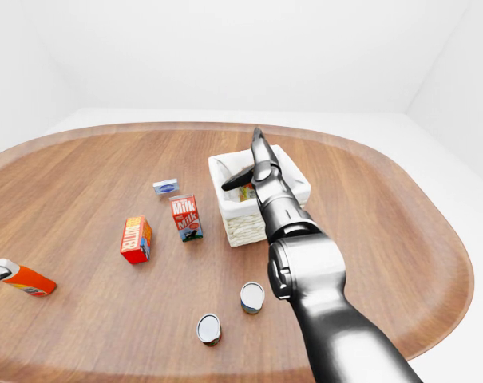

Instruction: Pick up the orange juice, and put it in the basket.

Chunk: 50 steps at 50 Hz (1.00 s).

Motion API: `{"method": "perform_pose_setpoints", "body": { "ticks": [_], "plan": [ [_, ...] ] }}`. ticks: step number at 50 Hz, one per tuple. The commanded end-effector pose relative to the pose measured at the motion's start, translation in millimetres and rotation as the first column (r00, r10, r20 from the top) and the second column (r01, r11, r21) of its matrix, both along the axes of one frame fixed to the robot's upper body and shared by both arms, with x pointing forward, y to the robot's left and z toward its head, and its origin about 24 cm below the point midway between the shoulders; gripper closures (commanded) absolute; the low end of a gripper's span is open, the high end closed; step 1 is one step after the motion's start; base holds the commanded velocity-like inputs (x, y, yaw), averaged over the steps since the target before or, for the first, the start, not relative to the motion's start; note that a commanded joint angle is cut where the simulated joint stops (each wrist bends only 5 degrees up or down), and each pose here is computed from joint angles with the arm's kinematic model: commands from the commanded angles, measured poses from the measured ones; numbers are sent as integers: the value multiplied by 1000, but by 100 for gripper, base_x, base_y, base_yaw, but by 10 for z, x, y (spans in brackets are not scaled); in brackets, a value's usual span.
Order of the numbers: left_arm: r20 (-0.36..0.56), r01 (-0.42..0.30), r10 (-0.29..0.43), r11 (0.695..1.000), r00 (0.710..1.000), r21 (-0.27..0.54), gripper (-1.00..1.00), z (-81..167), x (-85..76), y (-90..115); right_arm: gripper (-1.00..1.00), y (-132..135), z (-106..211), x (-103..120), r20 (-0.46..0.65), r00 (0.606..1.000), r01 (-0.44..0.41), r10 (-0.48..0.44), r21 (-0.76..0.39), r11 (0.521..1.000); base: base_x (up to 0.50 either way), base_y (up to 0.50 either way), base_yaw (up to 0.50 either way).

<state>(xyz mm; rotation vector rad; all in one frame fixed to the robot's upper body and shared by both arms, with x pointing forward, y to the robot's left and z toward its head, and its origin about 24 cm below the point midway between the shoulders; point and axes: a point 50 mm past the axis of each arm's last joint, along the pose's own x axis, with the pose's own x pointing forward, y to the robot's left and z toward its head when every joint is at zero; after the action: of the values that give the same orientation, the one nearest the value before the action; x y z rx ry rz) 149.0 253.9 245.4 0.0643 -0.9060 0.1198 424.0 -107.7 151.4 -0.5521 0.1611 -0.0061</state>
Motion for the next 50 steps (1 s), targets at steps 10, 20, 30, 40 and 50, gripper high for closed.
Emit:
{"method": "perform_pose_setpoints", "body": {
  "ticks": [10, 20, 30, 40, 50],
  "plan": [
    [7, 0, 0, 1000, 1000, 0, -100, 10, -15, -2, -100, 1, 69, 15, 20, 1000, -1, 1, -15, 1000, 0, 0, 0],
    [6, 0, 0, 1000, 1000, -1, -100, 10, -7, -1, -100, 3, 102, 22, 27, 1000, -5, 6, -21, 1000, 0, 0, 0],
    [19, 0, 0, 1000, 1000, 0, -100, 30, -39, -1, -100, -12, 175, 37, 44, 999, -3, 4, -23, 1000, 0, 0, 0],
    [18, -1, 1, 1000, 1000, 0, -100, 30, -35, 2, -100, -19, 345, 68, 74, 997, -18, 20, -27, 999, 0, 0, 0],
    [12, -2, 2, 1000, 1000, 1, -100, 22, -26, 3, -100, -7, 557, 95, 104, 993, -55, 59, -45, 997, 0, 0, 0]
  ]
}}
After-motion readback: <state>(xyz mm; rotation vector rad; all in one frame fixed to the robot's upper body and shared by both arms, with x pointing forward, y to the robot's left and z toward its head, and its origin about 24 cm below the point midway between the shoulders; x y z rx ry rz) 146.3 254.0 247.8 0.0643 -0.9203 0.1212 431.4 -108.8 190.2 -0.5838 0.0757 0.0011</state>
